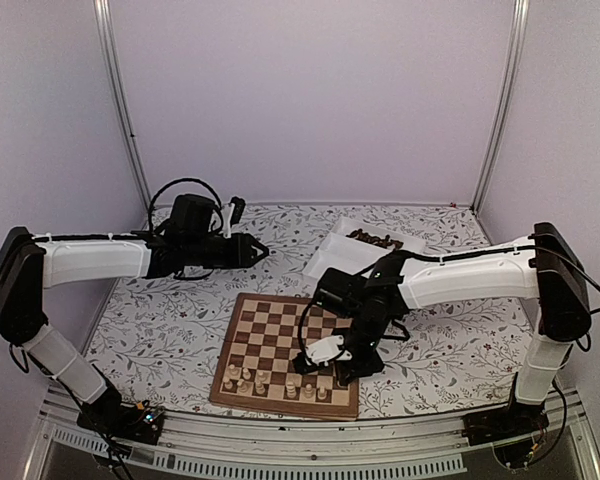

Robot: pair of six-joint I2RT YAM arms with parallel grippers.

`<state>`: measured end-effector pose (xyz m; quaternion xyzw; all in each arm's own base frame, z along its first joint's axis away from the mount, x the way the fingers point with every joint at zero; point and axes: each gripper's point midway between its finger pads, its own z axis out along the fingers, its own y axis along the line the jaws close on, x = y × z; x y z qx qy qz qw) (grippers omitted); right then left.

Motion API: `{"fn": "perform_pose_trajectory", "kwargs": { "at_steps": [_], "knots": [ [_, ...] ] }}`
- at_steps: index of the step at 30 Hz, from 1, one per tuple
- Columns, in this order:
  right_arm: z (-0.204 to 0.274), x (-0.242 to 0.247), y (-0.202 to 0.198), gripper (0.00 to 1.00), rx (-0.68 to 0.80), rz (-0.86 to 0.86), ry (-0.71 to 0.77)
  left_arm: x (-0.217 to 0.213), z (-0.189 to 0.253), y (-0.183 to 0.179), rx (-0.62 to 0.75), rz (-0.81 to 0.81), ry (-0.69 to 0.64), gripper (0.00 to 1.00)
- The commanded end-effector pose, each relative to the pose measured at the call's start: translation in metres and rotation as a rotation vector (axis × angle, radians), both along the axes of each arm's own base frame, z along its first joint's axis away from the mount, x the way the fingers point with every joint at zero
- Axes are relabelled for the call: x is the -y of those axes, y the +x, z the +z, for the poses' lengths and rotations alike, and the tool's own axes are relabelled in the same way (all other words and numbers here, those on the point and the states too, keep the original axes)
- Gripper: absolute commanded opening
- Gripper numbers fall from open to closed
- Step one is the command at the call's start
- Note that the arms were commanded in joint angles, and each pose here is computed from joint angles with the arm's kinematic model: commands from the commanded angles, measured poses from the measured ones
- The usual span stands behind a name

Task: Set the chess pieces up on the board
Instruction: Place the chess piece on the chessboard, then pick up the chess piece from the storage box.

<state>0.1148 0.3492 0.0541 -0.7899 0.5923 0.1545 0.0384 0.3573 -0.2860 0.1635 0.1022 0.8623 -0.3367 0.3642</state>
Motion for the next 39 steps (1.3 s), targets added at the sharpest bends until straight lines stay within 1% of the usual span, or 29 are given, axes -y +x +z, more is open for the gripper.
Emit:
{"fn": "perform_pose_trajectory", "kwargs": {
  "at_steps": [1, 4, 8, 11, 14, 18, 20, 21, 25, 28, 32, 35, 39],
  "knots": [
    [0.001, -0.009, 0.003, 0.16, 0.016, -0.002, 0.011, -0.004, 0.01, 0.002, 0.024, 0.006, -0.029, 0.4],
    [0.006, -0.011, 0.003, 0.22, 0.015, -0.005, 0.018, -0.004, 0.01, 0.001, 0.02, 0.003, -0.032, 0.4],
    [0.023, -0.015, 0.005, 0.29, 0.027, 0.001, 0.046, -0.003, 0.012, 0.0, 0.02, -0.003, -0.038, 0.4],
    [0.044, -0.017, 0.009, 0.32, 0.034, 0.003, 0.08, 0.0, 0.018, 0.001, 0.03, -0.014, -0.048, 0.41],
    [0.072, -0.018, 0.023, 0.34, 0.044, -0.025, 0.138, 0.005, 0.029, 0.002, 0.052, -0.036, -0.061, 0.41],
    [0.11, -0.006, 0.072, 0.37, 0.117, -0.134, 0.232, 0.018, 0.052, 0.003, 0.132, -0.068, -0.042, 0.4],
    [0.124, 0.007, 0.105, 0.37, 0.164, -0.213, 0.283, 0.03, 0.065, 0.004, 0.199, -0.086, 0.017, 0.4],
    [0.131, 0.016, 0.124, 0.38, 0.192, -0.263, 0.315, 0.034, 0.066, 0.003, 0.214, -0.093, 0.069, 0.4],
    [0.15, 0.066, 0.203, 0.38, 0.264, -0.5, 0.401, 0.057, 0.085, 0.008, 0.331, -0.126, 0.186, 0.42],
    [0.143, 0.103, 0.248, 0.32, 0.254, -0.676, 0.409, 0.074, 0.095, 0.015, 0.367, -0.155, 0.188, 0.42],
    [0.111, 0.14, 0.284, 0.28, 0.196, -0.853, 0.37, 0.095, 0.093, 0.021, 0.358, -0.203, 0.162, 0.42],
    [0.085, 0.149, 0.295, 0.26, 0.13, -0.925, 0.343, 0.104, 0.085, 0.026, 0.335, -0.219, 0.159, 0.42],
    [0.058, 0.144, 0.3, 0.25, 0.049, -0.957, 0.319, 0.111, 0.076, 0.03, 0.3, -0.23, 0.156, 0.42]
  ]
}}
